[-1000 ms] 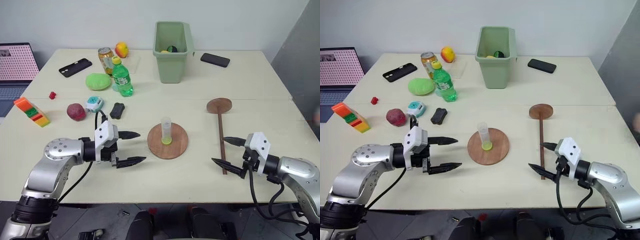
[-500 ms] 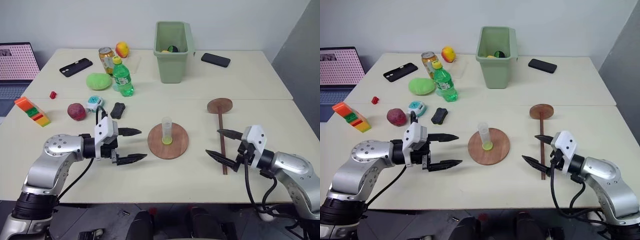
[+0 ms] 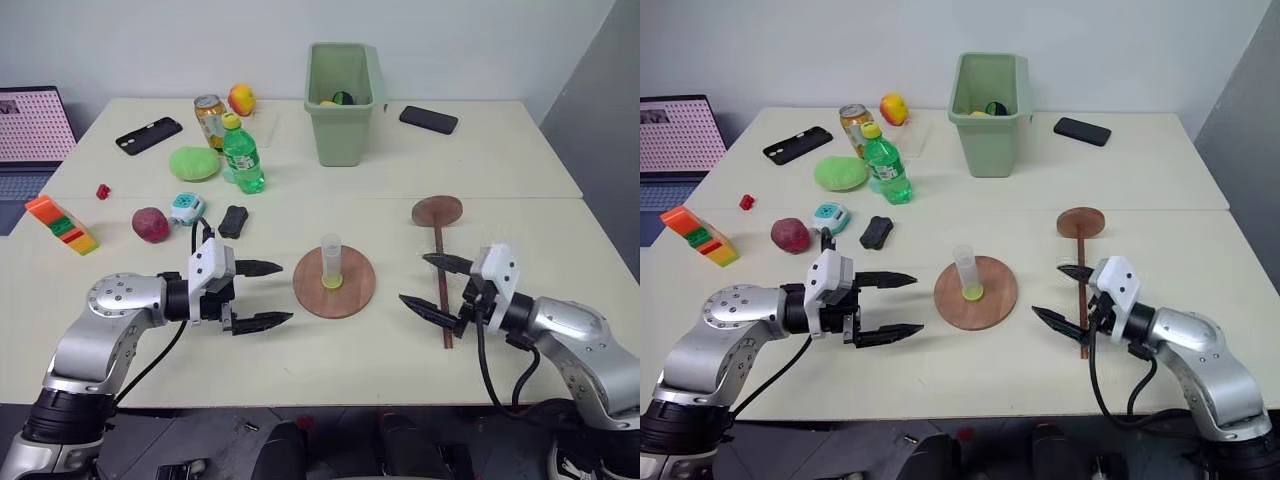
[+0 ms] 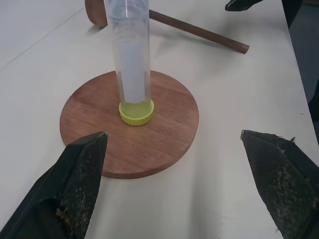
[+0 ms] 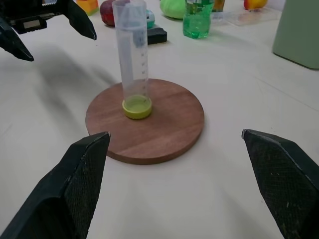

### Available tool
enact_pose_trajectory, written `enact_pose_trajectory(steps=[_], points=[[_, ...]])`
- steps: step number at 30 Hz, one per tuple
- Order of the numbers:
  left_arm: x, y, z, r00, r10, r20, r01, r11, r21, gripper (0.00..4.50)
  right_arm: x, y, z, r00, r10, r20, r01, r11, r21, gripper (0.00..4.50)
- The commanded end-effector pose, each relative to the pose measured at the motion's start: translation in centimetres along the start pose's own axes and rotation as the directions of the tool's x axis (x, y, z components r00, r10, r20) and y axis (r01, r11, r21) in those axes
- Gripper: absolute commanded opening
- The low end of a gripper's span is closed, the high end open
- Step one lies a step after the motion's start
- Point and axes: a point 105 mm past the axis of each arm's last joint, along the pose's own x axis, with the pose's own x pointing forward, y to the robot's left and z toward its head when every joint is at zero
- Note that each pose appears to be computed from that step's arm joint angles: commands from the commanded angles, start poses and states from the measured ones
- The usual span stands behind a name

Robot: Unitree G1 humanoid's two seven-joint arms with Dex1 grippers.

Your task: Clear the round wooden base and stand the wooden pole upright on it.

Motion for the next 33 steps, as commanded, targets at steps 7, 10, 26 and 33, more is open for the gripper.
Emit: enact_pose_trajectory(steps=[7,10,26,33], points=[[-0.7,0.6,1.0,1.0,0.003,-0.007,-0.002,0.996,0.085,4.5,7.1,1.1,0.3,0.991,0.122,0.053,-0.121,0.992,-0.022,4.45],[-0.8,0.5,0.9,1.0,0.003,-0.008,-0.002,0.996,0.088,4.5,8.6,0.8,0.2,0.99,0.131,0.058,-0.13,0.991,-0.018,4.45],[-1.0,0.4,0.6,1.0,0.014,-0.023,-0.012,0.995,0.096,4.5,12.6,2.7,1.3,0.964,0.233,0.129,-0.237,0.971,0.017,3.34],[-1.1,0.5,0.5,0.999,0.018,-0.028,-0.015,0.995,0.097,4.5,12.5,2.9,1.3,0.962,0.238,0.134,-0.243,0.97,0.018,1.6]])
